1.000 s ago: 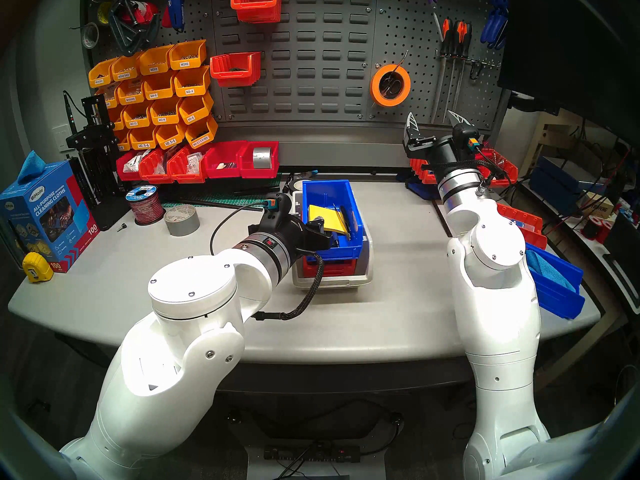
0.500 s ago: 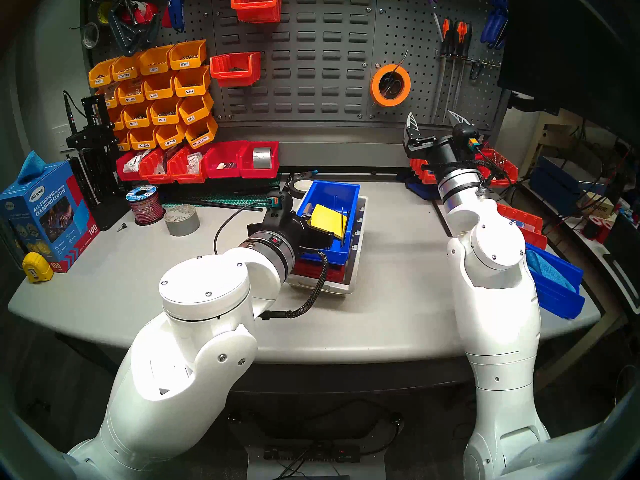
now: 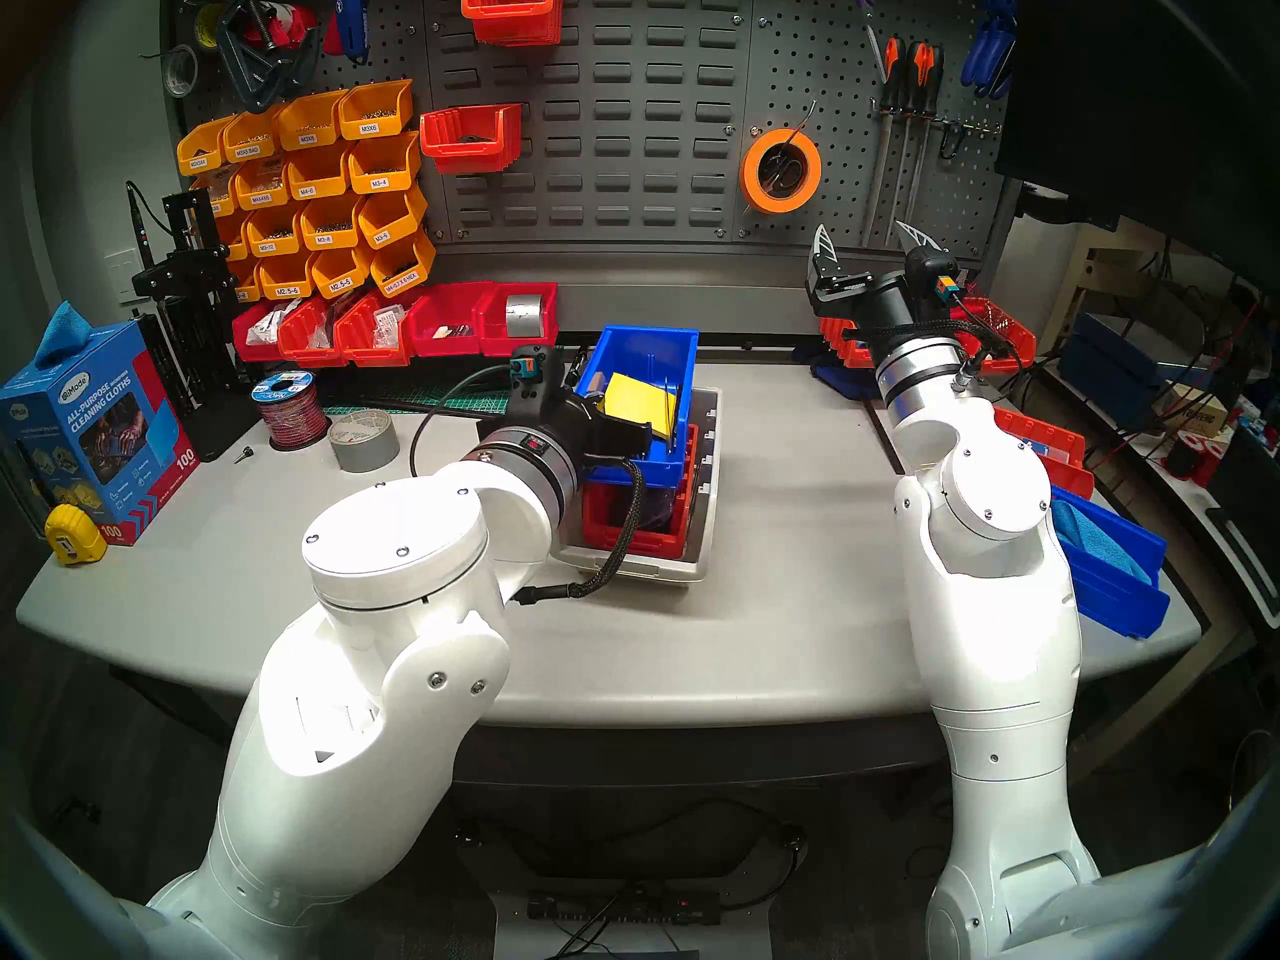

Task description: Hang all the unorganized tool boxes onto the wall

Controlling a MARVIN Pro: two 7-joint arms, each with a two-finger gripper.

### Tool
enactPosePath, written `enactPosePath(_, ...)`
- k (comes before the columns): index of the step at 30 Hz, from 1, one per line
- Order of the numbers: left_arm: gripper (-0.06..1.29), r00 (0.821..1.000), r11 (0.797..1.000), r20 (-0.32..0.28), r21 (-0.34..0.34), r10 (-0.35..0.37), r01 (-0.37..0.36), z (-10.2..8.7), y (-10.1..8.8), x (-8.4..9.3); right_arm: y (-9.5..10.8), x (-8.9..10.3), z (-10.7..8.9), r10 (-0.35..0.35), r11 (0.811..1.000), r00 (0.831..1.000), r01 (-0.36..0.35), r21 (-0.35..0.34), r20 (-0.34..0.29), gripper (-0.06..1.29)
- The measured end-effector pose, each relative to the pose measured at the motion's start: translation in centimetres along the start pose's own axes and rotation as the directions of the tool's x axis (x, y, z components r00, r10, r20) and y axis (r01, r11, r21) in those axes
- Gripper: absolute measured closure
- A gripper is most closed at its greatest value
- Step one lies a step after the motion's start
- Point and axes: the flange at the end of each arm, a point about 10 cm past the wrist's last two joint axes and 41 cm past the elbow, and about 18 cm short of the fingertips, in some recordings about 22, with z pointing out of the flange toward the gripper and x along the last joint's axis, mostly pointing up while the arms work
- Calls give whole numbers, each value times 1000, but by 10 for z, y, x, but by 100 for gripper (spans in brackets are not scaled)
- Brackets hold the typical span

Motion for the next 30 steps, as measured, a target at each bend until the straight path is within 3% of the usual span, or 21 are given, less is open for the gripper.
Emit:
enactPosePath(15, 110, 991, 997, -110, 14, -78, 80, 3, -31, 47, 0, 0, 0, 0, 1000, 1000, 0, 0, 0, -2)
enactPosePath(30, 110, 994, 998, -86, 14, -60, 62, -2, -73, 67, 0, 0, 0, 0, 1000, 1000, 0, 0, 0, -2)
